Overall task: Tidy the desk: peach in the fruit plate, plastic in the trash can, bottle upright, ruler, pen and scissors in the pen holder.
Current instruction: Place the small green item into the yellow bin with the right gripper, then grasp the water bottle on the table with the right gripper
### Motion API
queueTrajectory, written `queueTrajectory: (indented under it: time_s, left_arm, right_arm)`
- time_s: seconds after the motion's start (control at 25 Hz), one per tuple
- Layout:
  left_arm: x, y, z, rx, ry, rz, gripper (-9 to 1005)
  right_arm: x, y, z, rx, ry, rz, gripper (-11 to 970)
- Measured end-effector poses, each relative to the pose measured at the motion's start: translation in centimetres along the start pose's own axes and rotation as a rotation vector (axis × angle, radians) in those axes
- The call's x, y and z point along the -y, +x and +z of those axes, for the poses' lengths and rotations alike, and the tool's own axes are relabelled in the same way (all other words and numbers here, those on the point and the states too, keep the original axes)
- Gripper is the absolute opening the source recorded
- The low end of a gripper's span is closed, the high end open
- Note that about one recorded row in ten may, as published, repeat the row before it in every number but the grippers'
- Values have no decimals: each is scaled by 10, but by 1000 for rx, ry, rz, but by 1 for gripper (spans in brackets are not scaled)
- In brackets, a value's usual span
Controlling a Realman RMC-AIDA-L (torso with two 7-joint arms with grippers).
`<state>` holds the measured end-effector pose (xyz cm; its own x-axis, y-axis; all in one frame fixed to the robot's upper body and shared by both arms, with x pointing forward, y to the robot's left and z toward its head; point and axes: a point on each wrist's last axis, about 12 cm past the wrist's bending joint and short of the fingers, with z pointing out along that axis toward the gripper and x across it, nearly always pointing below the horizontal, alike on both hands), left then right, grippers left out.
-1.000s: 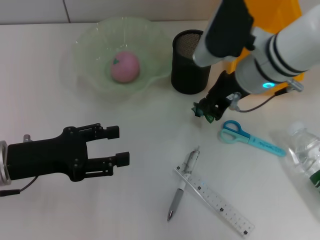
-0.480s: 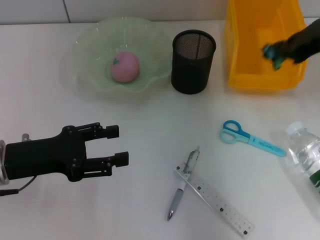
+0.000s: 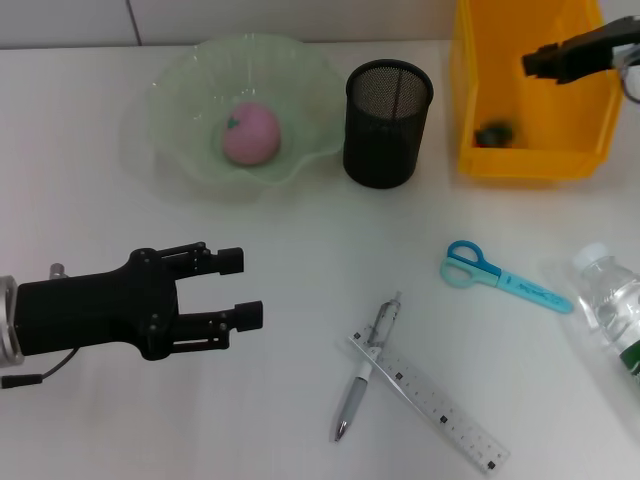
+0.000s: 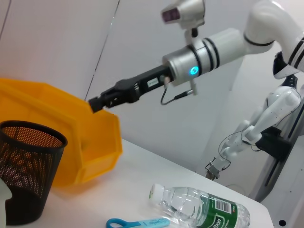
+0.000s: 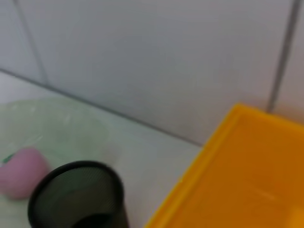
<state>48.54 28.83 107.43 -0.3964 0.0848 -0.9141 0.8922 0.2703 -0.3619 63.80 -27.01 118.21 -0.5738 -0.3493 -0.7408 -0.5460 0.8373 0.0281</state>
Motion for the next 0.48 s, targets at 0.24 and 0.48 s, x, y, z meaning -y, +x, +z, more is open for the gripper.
queueTrajectory:
  time_s: [0.24, 0.48]
  left_arm:
    - [0, 0, -1, -1, -1, -1, 739]
    - [-1, 0, -2, -1, -3, 0, 735]
  right_arm:
    - [2, 3, 3, 11, 9, 8, 254]
    - [-8, 5, -35, -40, -87, -3, 526]
